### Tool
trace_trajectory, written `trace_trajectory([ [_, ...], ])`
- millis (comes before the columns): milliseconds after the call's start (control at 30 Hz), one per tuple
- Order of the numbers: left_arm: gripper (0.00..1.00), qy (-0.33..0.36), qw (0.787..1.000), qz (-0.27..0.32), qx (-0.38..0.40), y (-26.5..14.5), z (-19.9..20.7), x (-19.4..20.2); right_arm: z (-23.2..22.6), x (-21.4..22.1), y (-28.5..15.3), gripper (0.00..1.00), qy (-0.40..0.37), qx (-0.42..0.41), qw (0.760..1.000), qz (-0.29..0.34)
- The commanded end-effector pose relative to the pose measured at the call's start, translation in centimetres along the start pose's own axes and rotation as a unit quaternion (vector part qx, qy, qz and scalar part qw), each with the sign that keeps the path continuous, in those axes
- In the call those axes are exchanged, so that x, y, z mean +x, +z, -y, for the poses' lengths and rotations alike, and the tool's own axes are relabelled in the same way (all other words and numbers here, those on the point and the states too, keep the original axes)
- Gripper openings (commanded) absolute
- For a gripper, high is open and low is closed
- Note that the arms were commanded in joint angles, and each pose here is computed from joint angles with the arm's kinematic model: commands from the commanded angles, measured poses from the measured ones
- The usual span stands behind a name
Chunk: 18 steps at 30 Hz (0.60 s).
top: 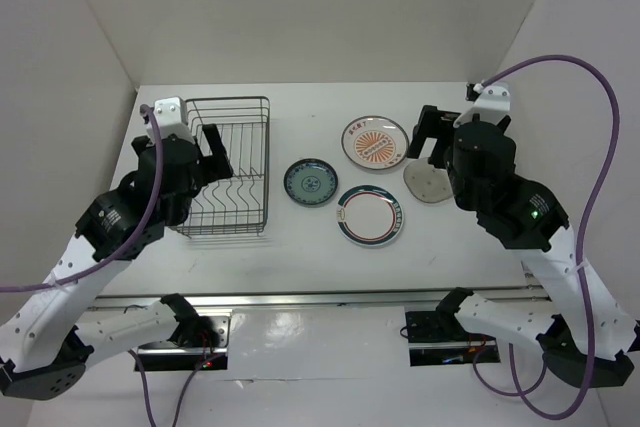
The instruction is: Load the plates into the dish rack
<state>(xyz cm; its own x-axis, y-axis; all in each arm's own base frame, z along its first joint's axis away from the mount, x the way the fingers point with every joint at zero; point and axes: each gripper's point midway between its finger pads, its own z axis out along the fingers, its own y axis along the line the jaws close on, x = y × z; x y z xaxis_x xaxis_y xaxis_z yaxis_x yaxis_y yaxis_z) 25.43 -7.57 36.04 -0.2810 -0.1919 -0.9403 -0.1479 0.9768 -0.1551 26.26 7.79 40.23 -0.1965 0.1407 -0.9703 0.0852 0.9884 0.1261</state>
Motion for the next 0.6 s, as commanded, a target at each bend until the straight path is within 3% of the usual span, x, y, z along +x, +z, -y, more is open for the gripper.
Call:
trace_trajectory([
  [0, 1.0, 0.016, 1.0, 0.0, 0.009, 0.5, 0.8, 0.1, 0.3, -0.4, -0.1, 1.0, 0.005, 0.007, 1.0, 0.008],
  [300, 1.0, 0.009, 1.0, 0.001, 0.025, 0.4, 1.3, 0.1, -1.5, 1.0, 0.5, 1.0, 0.02, -0.032, 0.999, 0.003],
  [467, 1.0, 0.019, 0.999, -0.02, 0.042, 1.0, 2.5, 1.1, -3.6, 7.9, 4.6, 1.0, 0.016, -0.027, 0.997, -0.073],
  [567, 1.0, 0.024, 0.998, -0.027, 0.058, 1.1, 3.2, 1.3, -3.9, 10.4, 6.7, 1.0, 0.049, -0.047, 0.995, -0.077],
])
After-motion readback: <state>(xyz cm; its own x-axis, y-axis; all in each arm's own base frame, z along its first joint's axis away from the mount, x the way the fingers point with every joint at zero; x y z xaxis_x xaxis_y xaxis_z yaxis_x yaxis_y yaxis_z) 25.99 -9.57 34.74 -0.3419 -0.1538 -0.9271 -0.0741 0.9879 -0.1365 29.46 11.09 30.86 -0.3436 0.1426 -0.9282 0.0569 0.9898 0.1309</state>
